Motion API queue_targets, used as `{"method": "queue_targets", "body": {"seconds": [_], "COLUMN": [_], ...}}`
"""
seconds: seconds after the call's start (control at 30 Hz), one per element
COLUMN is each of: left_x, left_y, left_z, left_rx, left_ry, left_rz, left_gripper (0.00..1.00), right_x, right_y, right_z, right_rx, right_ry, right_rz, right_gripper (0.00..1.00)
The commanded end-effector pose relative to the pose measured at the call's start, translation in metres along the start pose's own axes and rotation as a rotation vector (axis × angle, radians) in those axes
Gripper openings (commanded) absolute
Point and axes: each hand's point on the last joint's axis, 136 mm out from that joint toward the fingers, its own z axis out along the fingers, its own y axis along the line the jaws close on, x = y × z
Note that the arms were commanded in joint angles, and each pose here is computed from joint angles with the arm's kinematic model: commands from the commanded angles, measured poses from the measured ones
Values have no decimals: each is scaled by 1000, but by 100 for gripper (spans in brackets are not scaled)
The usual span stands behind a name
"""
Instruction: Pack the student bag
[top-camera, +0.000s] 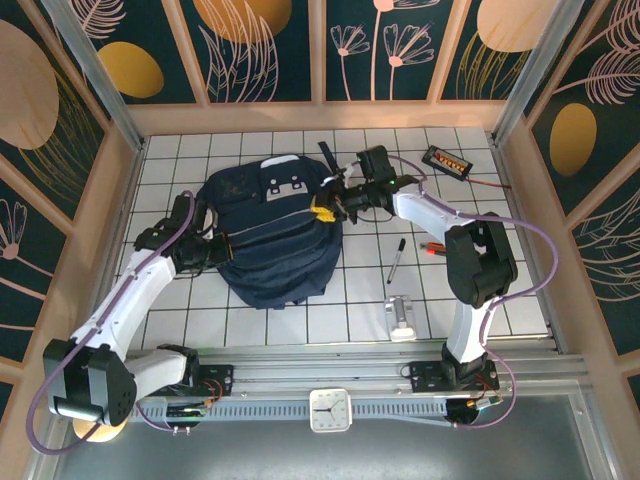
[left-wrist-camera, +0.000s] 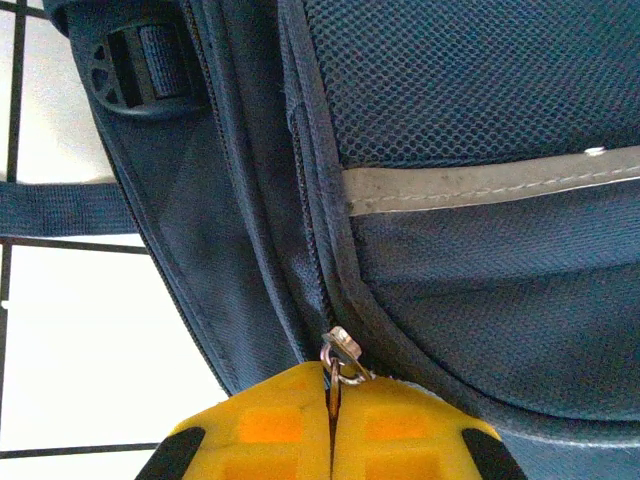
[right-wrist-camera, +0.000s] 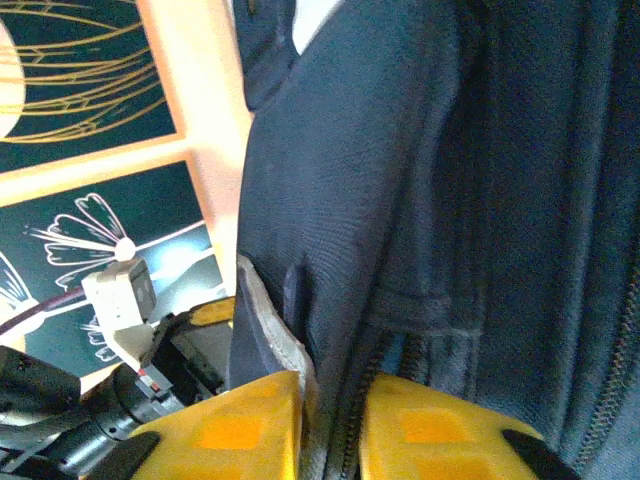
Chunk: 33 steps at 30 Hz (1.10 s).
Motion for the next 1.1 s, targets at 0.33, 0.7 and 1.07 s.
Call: {"method": "queue_targets", "body": {"seconds": [0.33, 0.7, 1.07], "left_x": [15, 19, 11], "left_y": [-3, -3, 14], "left_z": [-3, -1, -6], "left_rx": [63, 77, -56], "left_ry": [23, 20, 36], "left_rz": [-49, -49, 45], "left_gripper": [0, 0, 0], "right_x": [27, 50, 37], "right_y": [76, 59, 23], "right_z": [32, 92, 42], "right_rx": [-168, -78, 19], "right_ry": [-113, -69, 25], "right_rz": [104, 190, 56], "right_gripper": [38, 36, 0]}}
